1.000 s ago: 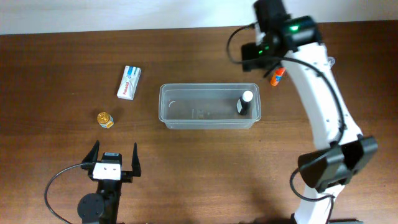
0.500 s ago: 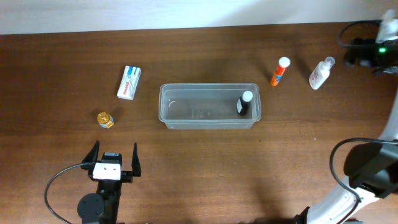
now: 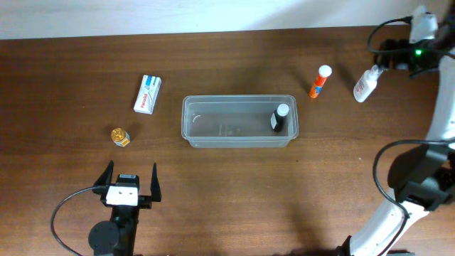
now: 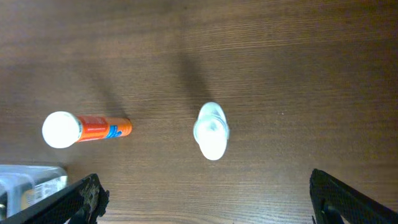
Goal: Pack container
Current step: 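Move the right gripper over the white spray bottle, then lower the right gripper and grasp the white spray bottle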
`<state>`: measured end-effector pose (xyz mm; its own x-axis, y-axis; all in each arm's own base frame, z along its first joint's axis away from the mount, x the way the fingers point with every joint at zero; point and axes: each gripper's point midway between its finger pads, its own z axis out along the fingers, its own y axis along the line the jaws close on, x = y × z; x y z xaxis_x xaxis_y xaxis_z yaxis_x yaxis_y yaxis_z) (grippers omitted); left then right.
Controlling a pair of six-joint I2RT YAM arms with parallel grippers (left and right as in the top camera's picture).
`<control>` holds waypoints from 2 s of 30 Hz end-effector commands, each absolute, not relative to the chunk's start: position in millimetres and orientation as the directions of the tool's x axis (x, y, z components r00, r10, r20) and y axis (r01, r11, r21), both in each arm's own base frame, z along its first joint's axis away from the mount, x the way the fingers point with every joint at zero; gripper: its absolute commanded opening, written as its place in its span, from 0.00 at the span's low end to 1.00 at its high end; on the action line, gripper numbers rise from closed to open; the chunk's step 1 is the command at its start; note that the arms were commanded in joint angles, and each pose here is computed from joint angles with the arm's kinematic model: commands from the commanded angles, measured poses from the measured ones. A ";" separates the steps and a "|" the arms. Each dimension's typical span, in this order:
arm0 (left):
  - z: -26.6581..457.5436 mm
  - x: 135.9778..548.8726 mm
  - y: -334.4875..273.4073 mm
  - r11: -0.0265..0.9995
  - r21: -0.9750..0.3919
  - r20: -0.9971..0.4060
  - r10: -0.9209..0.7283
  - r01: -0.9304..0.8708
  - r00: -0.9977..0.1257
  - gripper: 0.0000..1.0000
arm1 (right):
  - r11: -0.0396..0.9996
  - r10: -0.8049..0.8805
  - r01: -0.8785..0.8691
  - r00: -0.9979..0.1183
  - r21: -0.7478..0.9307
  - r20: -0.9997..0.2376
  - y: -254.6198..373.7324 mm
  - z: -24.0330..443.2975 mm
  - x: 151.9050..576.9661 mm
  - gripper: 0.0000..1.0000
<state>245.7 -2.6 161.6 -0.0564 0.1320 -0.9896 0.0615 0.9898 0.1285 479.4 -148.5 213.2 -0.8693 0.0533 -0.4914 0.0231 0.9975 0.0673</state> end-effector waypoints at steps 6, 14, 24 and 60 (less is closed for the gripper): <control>159.8 245.7 -0.2 0.988 0.145 -0.987 0.147 0.051 -0.057 0.99 | 0.999 0.031 0.021 -0.902 0.028 -0.431 -154.8 181.3 485.4 0.99; 159.8 245.7 -0.2 0.988 0.145 -0.987 0.148 0.052 -0.057 0.99 | 0.999 0.008 -0.007 -0.912 0.036 -0.409 -144.9 153.9 500.6 0.96; 159.8 245.7 -0.2 0.988 0.145 -0.987 0.147 0.051 -0.057 1.00 | 1.000 -0.013 -0.008 -0.949 -0.018 -0.314 -144.3 109.2 504.2 0.94; 159.8 245.7 -0.2 0.988 0.145 -0.987 0.147 0.051 -0.057 0.99 | 1.000 -0.005 -0.001 -0.952 -0.014 -0.306 -148.2 86.8 512.2 0.37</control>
<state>245.7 -2.7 161.6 -0.0564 0.1320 -0.9896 0.0618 0.9898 0.1285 512.0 -147.0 93.9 -0.9477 -0.0173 -0.3187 -0.0139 0.9998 -0.0129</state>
